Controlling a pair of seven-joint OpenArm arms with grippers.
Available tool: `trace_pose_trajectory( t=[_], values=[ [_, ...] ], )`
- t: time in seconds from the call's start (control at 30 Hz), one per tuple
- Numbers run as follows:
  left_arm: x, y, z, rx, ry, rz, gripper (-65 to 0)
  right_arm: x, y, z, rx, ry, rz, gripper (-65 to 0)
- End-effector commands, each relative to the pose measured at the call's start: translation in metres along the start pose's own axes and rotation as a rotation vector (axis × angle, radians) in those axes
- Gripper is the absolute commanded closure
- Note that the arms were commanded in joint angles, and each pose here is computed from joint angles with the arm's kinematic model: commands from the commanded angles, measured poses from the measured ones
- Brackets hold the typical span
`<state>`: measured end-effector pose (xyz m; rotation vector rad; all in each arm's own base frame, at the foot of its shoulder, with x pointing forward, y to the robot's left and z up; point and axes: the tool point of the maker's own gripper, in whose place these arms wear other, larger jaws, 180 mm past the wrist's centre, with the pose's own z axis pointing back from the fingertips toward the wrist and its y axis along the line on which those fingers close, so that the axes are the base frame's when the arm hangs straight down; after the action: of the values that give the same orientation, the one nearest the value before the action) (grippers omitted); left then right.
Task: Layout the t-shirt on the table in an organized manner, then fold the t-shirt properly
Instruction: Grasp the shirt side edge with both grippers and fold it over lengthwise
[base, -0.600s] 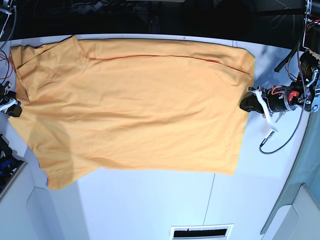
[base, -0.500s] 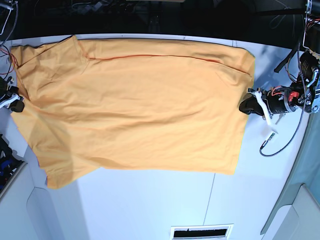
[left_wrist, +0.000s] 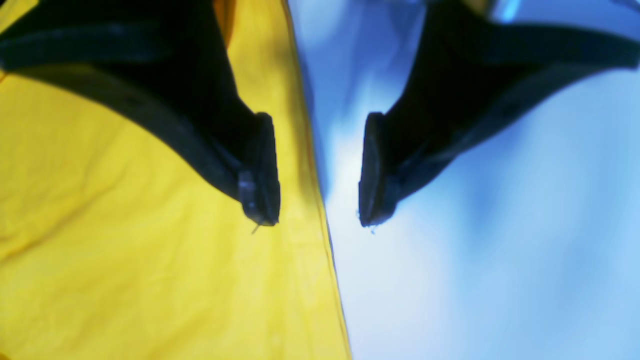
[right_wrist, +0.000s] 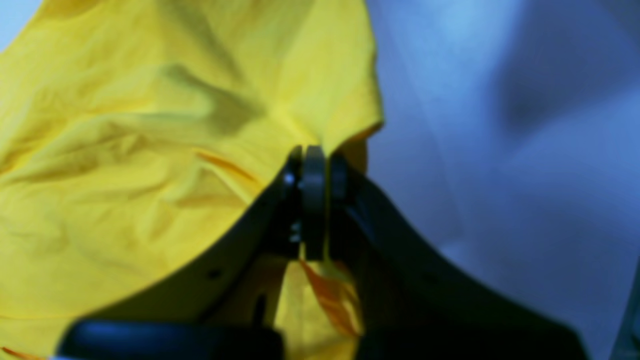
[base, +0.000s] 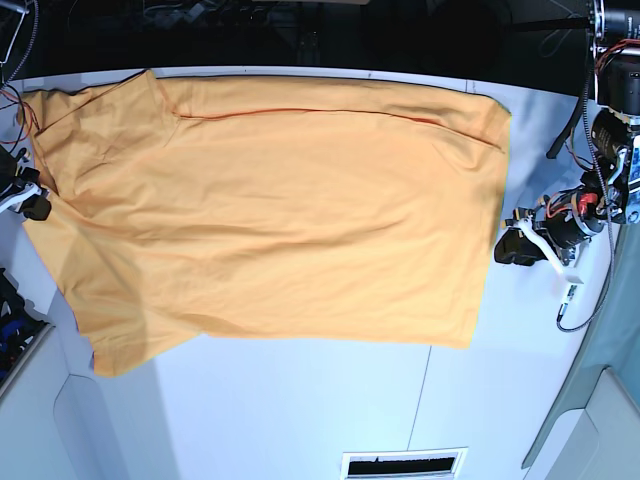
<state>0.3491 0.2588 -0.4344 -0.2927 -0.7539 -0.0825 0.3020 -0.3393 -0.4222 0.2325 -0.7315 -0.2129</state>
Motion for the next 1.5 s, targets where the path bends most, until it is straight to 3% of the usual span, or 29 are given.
trace_pose_trajectory(
  t=[0.0,0.17,0.27,0.3,0.4,0.53,0.67,0.87,1.07,1.33,1.4,1.47],
  values=[
    [0.023,0.004,-0.001,0.003,-0.066,0.002,-29.1,0.025,-0.002,0.006,0.002,-0.064,0.016,0.0],
    [0.015,-0.002,-0.029,0.001,-0.05,0.085,-29.1,0.024,-0.001,0.006,0.002,-0.062,0.016,0.0],
    [0.008,-0.015,-0.041,-0.022,-0.018,0.072,-28.2,0.024,-0.001,0.006,0.002,-0.063,0.016,0.0],
    [0.006,-0.02,-0.043,-0.037,-0.012,0.061,-23.8,0.024,-0.001,0.006,0.002,-0.063,0.016,0.0],
    [0.004,-0.029,-0.045,-0.069,-0.005,0.042,0.0,0.026,0.0,0.006,0.007,-0.069,0.012,0.0],
    [0.011,-0.036,-0.037,-0.138,-0.019,0.014,0.0,0.031,-0.001,0.006,0.001,-0.074,0.022,0.0],
    [0.026,-0.036,-0.022,-0.185,-0.014,0.067,0.0,0.037,-0.008,0.012,-0.017,-0.082,0.029,0.0],
    [0.053,-0.039,0.014,-0.217,-0.092,-0.018,0.0,0.048,-0.028,0.032,-0.025,-0.134,-0.081,0.0],
    [0.03,-0.058,0.039,-0.239,-0.055,-0.136,0.0,0.035,-0.042,0.045,-0.039,-0.115,-0.14,0.0],
    [-0.015,-0.063,0.045,-0.251,0.02,-0.116,0.0,-0.002,-0.056,0.053,-0.08,-0.078,-0.153,-0.4],
    [-0.014,-0.063,0.045,-0.251,0.015,-0.115,-8.9,0.002,-0.057,0.053,-0.083,-0.094,-0.153,-16.2],
    [-0.012,-0.064,0.045,-0.252,0.003,-0.113,-18.2,0.014,-0.059,0.054,-0.092,-0.154,-0.158,-24.4]
  ],
)
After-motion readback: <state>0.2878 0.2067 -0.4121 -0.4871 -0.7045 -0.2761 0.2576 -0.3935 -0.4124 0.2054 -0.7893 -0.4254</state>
